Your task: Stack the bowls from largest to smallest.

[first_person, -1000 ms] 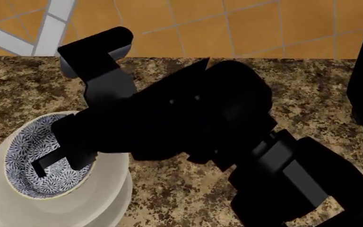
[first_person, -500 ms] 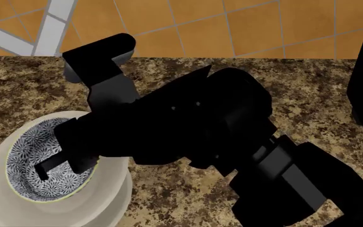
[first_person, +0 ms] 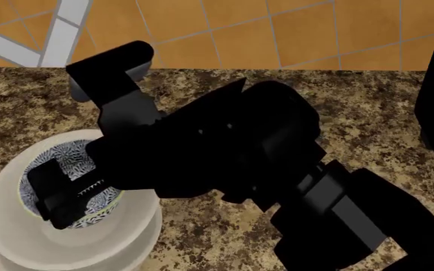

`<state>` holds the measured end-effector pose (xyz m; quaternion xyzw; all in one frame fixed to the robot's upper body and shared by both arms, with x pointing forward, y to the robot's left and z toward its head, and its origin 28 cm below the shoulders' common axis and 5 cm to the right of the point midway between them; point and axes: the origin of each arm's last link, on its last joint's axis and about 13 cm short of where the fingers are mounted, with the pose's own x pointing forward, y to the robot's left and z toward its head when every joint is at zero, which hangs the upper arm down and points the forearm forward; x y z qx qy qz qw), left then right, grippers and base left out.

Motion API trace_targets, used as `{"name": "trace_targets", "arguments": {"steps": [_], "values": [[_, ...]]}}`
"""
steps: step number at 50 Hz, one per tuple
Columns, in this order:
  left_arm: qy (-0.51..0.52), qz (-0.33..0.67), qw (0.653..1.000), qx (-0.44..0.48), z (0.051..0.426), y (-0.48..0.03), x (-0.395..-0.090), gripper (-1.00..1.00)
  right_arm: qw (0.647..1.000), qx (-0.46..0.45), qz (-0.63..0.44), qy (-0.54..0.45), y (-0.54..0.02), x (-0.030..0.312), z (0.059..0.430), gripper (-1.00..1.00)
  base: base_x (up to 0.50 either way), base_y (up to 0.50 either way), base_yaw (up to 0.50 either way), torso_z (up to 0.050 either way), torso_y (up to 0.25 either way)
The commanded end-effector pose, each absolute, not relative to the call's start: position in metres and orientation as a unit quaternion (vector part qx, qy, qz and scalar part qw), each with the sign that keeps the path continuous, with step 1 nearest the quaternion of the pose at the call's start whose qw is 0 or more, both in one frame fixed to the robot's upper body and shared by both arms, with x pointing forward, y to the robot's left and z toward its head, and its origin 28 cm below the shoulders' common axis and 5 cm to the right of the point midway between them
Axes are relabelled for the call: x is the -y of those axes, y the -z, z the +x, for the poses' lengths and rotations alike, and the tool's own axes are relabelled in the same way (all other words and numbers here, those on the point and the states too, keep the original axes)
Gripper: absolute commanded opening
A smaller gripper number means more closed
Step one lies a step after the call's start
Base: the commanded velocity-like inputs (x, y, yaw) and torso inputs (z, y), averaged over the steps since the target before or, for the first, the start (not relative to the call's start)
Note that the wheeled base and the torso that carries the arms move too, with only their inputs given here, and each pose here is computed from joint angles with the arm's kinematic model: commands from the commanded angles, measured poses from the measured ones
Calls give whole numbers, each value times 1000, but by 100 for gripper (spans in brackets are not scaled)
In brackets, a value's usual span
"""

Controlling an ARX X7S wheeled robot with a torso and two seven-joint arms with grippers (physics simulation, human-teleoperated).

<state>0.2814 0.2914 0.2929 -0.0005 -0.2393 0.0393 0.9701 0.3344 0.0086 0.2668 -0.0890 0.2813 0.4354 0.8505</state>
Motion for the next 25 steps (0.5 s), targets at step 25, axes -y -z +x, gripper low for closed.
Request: {"name": "trace_targets", "arguments": {"steps": [25], "values": [[-44,-18,968,246,283,-297,-296,100,865,-212,-67,-450,-314,-2,322,100,0,0,0,0,0]]}}
